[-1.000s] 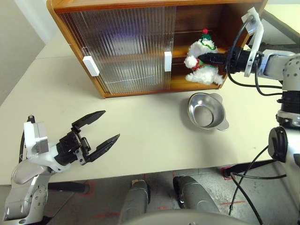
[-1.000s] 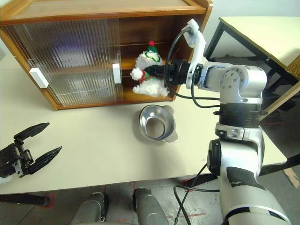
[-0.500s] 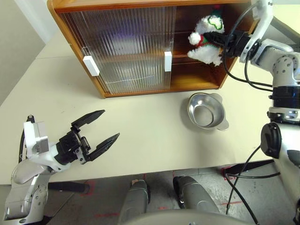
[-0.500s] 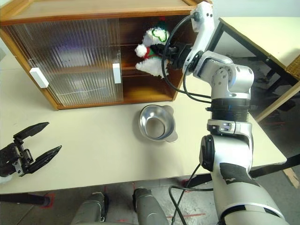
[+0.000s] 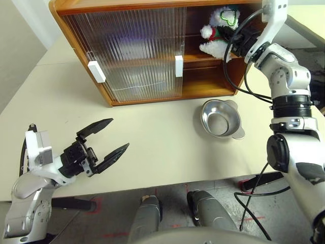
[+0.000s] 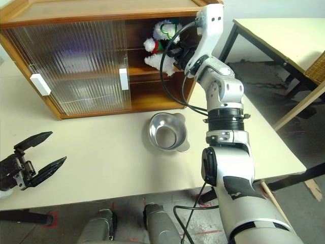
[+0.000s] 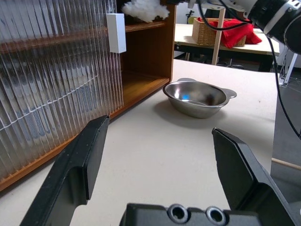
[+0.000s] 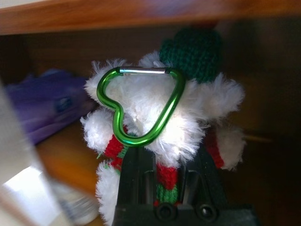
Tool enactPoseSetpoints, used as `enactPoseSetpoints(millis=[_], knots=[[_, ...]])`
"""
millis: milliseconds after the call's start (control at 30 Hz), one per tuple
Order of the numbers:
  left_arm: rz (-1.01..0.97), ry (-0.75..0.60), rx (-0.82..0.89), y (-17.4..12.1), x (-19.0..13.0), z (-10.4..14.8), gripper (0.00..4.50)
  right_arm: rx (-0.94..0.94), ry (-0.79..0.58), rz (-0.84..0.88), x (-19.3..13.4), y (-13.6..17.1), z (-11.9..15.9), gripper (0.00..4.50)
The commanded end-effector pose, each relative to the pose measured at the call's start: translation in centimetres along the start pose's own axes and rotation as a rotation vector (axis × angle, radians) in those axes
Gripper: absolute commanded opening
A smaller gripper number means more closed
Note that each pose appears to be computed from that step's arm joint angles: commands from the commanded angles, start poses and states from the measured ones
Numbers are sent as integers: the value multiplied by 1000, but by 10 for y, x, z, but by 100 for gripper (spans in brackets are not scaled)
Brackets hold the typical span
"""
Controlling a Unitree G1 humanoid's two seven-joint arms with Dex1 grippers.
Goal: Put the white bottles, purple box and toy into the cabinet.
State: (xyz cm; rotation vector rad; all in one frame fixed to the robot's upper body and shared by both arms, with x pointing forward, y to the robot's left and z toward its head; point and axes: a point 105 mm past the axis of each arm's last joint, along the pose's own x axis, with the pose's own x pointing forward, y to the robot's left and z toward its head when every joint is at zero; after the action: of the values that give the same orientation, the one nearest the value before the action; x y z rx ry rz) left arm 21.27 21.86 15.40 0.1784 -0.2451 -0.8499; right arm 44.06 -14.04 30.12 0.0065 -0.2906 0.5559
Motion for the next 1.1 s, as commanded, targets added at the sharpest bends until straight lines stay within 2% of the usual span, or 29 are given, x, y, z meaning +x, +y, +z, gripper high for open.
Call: enactPoseSetpoints(millis=[33, 200, 300, 533, 600, 967, 1033, 1100], knots=[[-14, 18, 3, 0, 0, -1, 450, -96, -20, -20, 8, 0, 4, 32], [-16, 18, 4, 0, 1, 0, 450, -149, 0, -22, 12, 1, -6, 32], [-14, 19, 6, -1, 0, 0, 450, -127, 21, -23, 14, 1, -10, 133], [-15, 17, 0, -3, 0, 0, 450, -139, -26, -8, 15, 1, 5, 390], [-16, 16, -2, -3, 1, 0, 450, -141, -33, -5, 15, 1, 7, 448], [-15, 15, 0, -3, 1, 1, 450, -142, 7, 60, 4, -4, 14, 448], [-15, 16, 0, -3, 1, 1, 450, -132, 39, 110, -3, -3, 14, 448], [-14, 17, -4, -3, 0, 0, 450, -154, 111, 295, -27, 11, 11, 448]])
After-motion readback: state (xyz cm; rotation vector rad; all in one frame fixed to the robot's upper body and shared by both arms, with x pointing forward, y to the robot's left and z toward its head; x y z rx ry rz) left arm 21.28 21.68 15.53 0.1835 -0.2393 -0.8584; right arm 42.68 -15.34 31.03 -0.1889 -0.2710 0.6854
